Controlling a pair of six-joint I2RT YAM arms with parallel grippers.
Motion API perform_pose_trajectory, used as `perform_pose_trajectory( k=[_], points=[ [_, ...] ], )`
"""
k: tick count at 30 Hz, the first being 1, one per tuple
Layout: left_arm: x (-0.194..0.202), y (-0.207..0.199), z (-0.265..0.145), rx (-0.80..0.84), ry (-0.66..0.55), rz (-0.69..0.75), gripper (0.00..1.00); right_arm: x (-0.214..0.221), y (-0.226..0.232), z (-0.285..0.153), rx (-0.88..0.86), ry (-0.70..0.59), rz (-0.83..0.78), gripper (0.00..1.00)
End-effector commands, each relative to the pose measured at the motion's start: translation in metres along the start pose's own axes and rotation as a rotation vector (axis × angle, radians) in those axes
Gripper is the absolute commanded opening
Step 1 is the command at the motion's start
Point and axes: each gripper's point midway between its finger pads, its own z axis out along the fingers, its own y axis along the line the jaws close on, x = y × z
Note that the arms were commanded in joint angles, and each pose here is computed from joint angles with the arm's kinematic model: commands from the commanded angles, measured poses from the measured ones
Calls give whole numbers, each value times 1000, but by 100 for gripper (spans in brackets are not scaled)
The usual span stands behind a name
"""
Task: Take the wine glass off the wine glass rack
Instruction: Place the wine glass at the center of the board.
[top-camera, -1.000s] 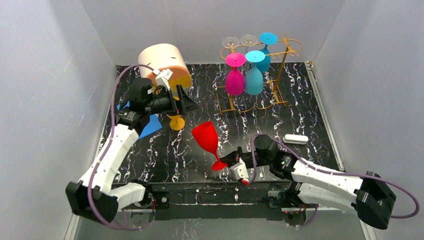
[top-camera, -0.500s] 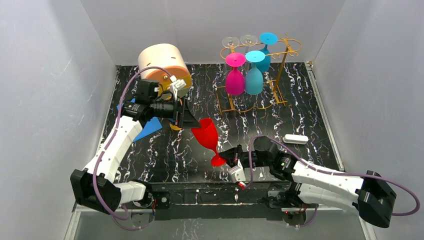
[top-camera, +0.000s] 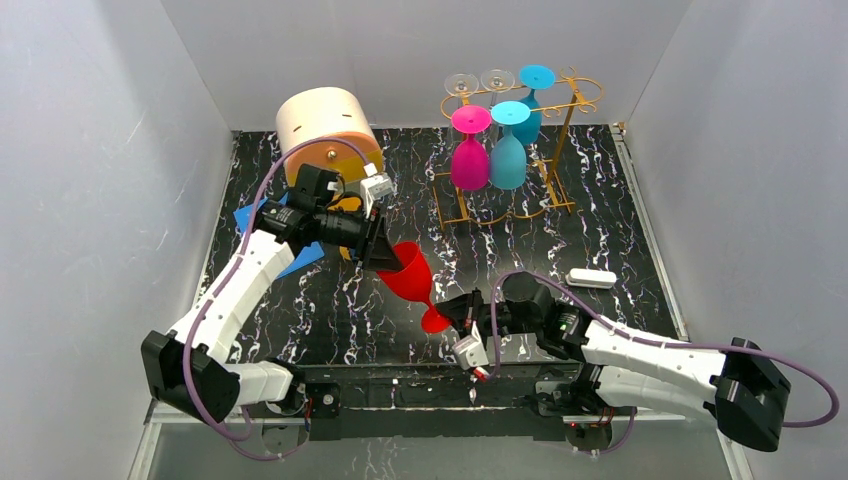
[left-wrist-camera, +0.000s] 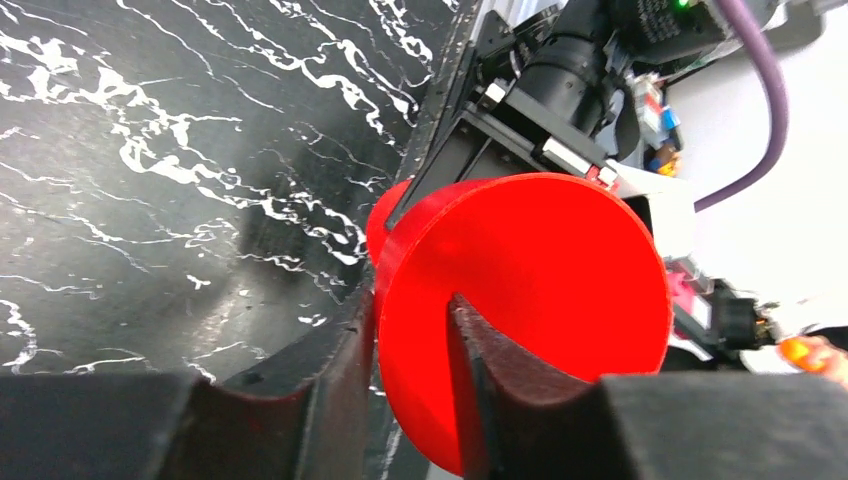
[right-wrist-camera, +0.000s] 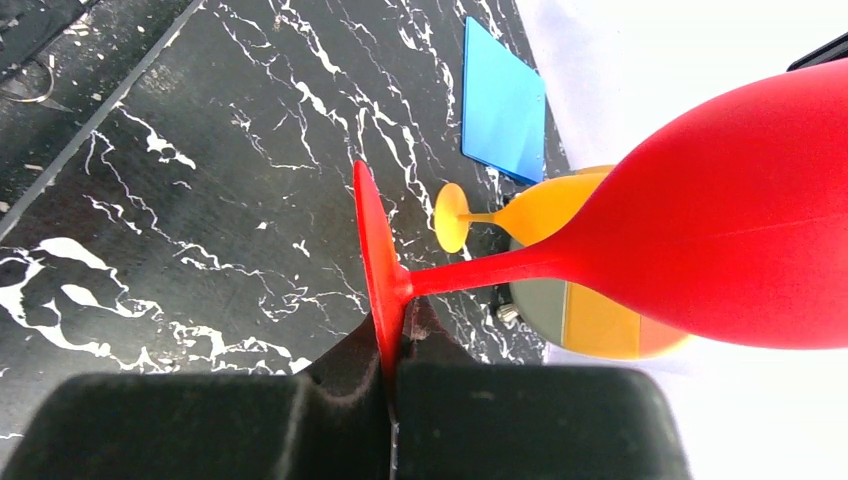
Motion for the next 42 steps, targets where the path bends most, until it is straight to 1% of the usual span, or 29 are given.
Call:
perform_pose_trajectory(
  k=[1, 5, 6, 8, 9, 10, 12, 14, 16, 20, 23, 28, 29, 32, 37, 40, 42],
  points=[
    [1, -33, -11, 66, -11, 74, 24, 2, -21, -5, 47, 34, -26, 1],
    [0, -30, -13, 40, -7, 68, 24, 1, -21, -5, 41, 28, -27, 1],
    [-2, -32, -13, 39, -9, 74, 30, 0, -21, -5, 37, 22, -26, 1],
    [-5, -39, -16, 64, -20, 97, 49, -2, -19, -5, 29, 18, -12, 1],
    [-6, -46, -18, 93, -28, 116, 55, -1, -19, -6, 27, 25, -3, 2],
    [-8, -52, -20, 109, -37, 132, 58, 0, -19, -6, 25, 30, 1, 2],
    [-11, -58, -23, 110, -56, 152, 59, -1, -17, -7, 21, 24, 5, 2],
    [-11, -61, -25, 109, -64, 160, 55, -3, -16, -7, 18, 16, 6, 2],
    [-11, -62, -25, 119, -62, 152, 45, -3, -16, -7, 16, 15, 5, 2],
    [-11, -61, -24, 121, -57, 151, 29, -4, -18, -6, 8, 11, 6, 3],
    [-13, -63, -26, 114, -65, 167, 21, -1, -14, -5, -19, 27, 37, 4],
    [-14, -63, -27, 98, -71, 166, 2, 2, -9, -2, -43, 36, 51, 7],
    [-14, -62, -27, 92, -71, 165, 0, 1, -8, -2, -45, 33, 51, 8],
    [-14, -58, -27, 70, -69, 155, 0, -1, -11, -2, -47, 25, 48, 11],
    [-20, -47, -29, -23, -84, 150, 0, -5, -14, -2, -52, 8, 30, 15],
    [-20, -38, -31, -89, -88, 142, 0, -7, -17, -2, -43, -4, 7, 22],
    [-20, -32, -32, -119, -83, 137, 0, -9, -19, -2, -28, -12, -11, 25]
  ],
)
